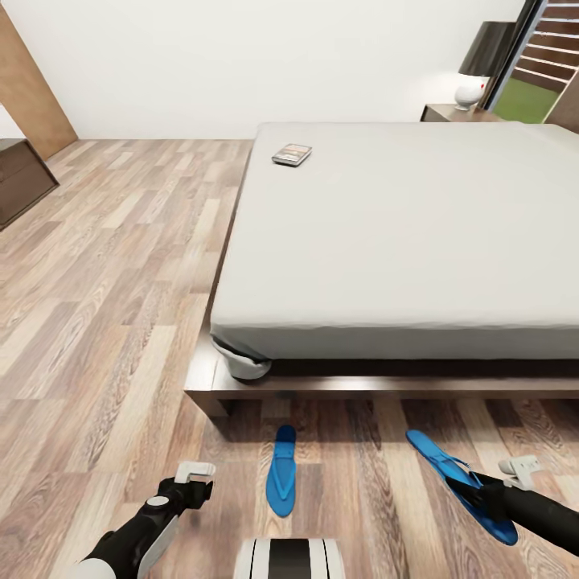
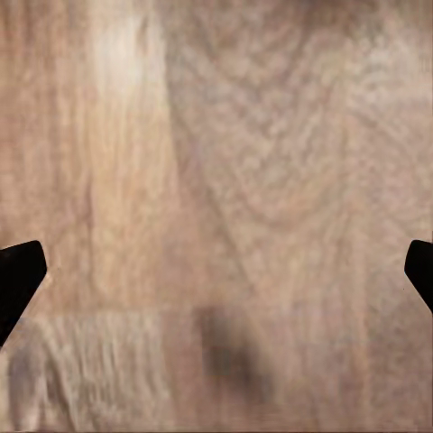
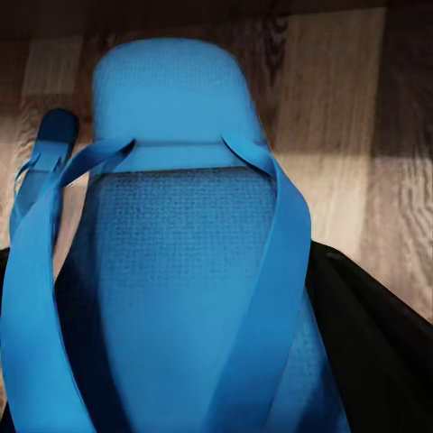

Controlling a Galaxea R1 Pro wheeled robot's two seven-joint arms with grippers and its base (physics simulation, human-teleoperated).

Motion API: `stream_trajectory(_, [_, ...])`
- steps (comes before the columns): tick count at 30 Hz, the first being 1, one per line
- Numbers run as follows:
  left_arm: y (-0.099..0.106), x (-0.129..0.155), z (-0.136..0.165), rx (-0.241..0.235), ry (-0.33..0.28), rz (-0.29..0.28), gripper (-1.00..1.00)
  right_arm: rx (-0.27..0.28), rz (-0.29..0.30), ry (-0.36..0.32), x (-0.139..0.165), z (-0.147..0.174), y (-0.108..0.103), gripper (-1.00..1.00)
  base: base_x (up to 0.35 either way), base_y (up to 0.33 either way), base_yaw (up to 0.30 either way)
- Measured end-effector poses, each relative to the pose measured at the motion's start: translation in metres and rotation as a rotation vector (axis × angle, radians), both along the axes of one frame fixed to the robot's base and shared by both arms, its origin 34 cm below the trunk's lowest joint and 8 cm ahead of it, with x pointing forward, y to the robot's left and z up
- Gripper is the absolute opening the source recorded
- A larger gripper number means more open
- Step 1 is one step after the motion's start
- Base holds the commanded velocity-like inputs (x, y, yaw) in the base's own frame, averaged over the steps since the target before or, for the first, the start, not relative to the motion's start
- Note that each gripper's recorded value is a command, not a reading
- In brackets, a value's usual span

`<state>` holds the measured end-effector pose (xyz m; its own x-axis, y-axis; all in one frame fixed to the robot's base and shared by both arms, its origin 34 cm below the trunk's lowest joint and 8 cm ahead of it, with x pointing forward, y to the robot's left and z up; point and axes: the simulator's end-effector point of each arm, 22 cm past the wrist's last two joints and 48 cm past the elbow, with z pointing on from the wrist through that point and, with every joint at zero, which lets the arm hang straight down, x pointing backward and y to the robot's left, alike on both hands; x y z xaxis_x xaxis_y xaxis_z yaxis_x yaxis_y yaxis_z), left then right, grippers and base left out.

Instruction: In the bedroom, move the book from the bed onto either nightstand, and place the two sandals side by side next to the bed.

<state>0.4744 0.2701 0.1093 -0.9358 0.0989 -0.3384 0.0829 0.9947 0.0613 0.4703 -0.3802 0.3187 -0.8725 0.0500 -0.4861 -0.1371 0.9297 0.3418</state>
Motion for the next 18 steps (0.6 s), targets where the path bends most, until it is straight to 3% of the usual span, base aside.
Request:
stream_trajectory(5, [0.0, -0.0006, -0.0002, 0.0, 0.001, 0.0, 1.0, 0.001, 0.001, -0.001, 0.0001, 0.0001, 0.0004, -1.0, 0.0, 0.254, 0.0])
stream_trajectory(18, [0.0, -0.0001, 0.0, 0.0, 0.0, 0.0, 1.0, 0.004, 0.001, 0.0, -0.0002, -0.0004, 0.0015, -1.0, 0.0, 0.151, 0.0])
